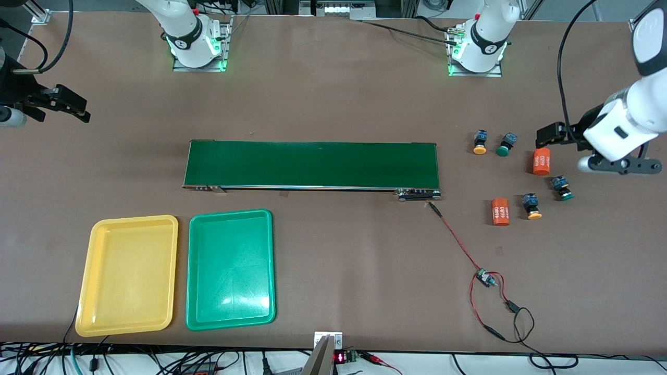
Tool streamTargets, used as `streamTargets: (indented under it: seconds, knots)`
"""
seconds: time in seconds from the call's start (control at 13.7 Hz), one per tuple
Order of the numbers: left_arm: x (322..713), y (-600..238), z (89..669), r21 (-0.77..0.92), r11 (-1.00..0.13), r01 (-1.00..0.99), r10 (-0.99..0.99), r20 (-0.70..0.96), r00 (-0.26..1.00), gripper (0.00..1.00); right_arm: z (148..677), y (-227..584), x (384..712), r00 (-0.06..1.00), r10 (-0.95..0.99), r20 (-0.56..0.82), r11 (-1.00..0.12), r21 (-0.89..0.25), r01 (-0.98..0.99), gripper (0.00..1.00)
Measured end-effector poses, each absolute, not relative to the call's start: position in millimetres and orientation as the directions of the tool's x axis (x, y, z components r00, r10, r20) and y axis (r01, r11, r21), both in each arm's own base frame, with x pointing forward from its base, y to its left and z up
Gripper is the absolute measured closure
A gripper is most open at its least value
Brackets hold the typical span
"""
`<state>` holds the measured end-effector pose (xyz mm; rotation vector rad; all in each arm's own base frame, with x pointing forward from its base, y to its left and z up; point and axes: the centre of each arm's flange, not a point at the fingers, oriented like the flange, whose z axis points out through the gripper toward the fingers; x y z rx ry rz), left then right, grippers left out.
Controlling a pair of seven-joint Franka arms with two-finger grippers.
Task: Sort buttons by color to trays
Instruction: 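Reach the left gripper down toward an orange cylinder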
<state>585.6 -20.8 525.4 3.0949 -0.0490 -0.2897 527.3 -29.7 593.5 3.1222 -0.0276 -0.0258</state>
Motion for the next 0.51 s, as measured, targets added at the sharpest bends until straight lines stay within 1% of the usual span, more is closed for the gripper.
streamTargets:
  seconds: [0.15,0.29,0.51]
  knots:
    - [597.8,-19.0,496.0,0.038,-0.999,-0.024,-0.032,-0.229,0.973,0.00,589.6,-43.8,528.4,0.999,-0.044,-0.023,-0.999,0.020,-0.044,0.00]
    - [612.9,-17.8,455.1,0.031,-0.999,-0.024,-0.031,-0.263,0.964,0.00,583.5,-52.8,530.9,0.998,-0.061,-0.033,-0.998,0.021,-0.060,0.00]
    - [638.4,-10.0,382.4,-0.049,-0.997,-0.060,-0.045,-0.269,0.962,0.00,576.4,-54.8,536.5,0.997,-0.065,-0.039,-0.998,0.023,-0.064,0.00]
